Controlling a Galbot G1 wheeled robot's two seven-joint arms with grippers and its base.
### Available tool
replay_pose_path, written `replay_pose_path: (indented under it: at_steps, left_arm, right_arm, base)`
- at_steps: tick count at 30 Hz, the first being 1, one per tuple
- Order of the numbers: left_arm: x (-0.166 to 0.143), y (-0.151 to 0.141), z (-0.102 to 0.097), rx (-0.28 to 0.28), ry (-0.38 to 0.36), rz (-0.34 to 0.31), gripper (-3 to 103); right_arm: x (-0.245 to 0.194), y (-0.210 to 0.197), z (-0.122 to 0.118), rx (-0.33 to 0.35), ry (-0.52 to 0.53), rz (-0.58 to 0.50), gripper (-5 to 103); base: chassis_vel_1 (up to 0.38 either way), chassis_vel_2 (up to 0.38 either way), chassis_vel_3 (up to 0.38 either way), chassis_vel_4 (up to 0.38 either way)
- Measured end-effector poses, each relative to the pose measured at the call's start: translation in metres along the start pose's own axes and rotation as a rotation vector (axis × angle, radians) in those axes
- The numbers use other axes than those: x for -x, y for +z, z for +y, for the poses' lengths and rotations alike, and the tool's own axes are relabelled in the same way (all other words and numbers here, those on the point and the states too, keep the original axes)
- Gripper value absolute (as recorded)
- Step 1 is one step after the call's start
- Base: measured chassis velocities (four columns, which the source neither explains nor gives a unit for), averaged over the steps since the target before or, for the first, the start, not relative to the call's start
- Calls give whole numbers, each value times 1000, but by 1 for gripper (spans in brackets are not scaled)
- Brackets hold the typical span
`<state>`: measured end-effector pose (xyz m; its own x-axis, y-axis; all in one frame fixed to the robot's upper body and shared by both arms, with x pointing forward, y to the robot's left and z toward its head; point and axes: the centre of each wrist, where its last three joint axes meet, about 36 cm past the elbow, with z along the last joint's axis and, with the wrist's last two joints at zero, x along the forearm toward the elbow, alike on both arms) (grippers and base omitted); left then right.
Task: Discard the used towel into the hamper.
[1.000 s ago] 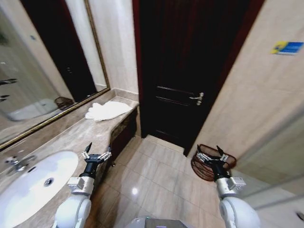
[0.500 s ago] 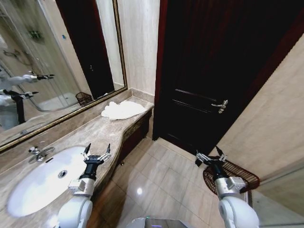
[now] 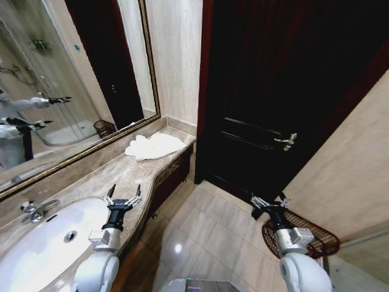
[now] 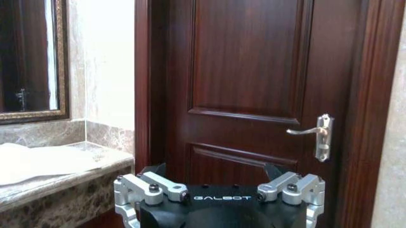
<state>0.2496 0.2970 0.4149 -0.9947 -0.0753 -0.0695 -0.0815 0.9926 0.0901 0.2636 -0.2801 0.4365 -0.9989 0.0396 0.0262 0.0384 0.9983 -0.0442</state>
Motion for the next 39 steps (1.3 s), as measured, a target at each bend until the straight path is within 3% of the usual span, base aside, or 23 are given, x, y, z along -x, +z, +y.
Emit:
replay_pose_path:
  at_steps: [39]
  left_arm:
    - [-5, 7, -1, -4, -5, 30, 100]
  right_arm:
    - [2, 10, -1, 1, -13, 22, 100]
  base:
    - [-78, 124, 125, -78]
